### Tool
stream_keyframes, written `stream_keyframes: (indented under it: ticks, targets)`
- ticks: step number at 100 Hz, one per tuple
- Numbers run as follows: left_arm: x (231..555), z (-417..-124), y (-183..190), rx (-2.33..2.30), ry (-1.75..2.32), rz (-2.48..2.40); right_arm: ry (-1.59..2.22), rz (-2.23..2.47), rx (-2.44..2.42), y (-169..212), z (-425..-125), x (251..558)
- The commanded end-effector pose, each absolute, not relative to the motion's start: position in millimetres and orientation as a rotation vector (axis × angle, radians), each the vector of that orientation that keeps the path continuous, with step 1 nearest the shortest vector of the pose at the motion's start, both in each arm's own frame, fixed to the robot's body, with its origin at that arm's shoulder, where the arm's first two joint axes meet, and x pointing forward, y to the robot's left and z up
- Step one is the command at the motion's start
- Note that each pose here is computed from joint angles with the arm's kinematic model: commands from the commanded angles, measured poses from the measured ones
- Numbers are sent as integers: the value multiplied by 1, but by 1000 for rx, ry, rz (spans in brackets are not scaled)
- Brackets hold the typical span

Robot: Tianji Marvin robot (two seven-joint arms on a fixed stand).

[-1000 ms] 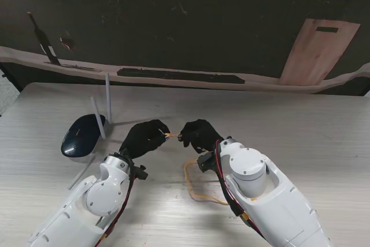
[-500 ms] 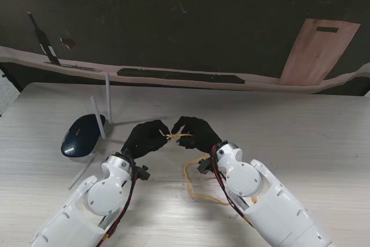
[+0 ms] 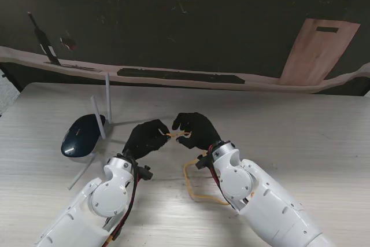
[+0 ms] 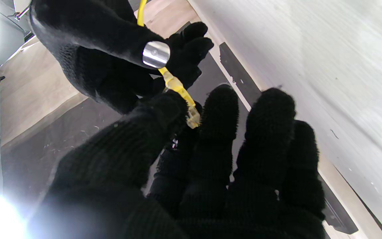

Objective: Untangle the Ethernet cable and plug it into the router

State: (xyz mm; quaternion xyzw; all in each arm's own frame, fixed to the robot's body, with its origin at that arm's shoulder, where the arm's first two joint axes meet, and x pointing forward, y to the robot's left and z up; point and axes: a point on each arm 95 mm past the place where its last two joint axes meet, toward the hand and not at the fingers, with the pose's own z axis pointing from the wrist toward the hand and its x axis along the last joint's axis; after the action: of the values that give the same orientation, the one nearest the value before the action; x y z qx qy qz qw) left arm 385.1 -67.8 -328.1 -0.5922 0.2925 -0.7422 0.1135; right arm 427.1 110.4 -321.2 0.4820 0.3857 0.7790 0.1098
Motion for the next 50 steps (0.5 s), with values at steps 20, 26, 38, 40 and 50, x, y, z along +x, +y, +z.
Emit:
stream_keyframes:
  ticks: [20, 26, 38, 40, 50]
  targets:
    - [384, -329, -70, -1752, 862, -2177, 1147, 2309, 1388, 121, -322, 425]
    - [384, -329, -70, -1752, 859, -2179, 1150, 2306, 1385, 121, -322, 425]
    - [384, -329, -70, -1753, 853, -2182, 1149, 2304, 1387, 121, -322, 425]
    - [384, -329, -70, -1753, 852, -2183, 1150, 2303, 1386, 121, -322, 425]
    - [385, -329, -70, -1751, 854, -2184, 1147, 2305, 1387, 122, -322, 425]
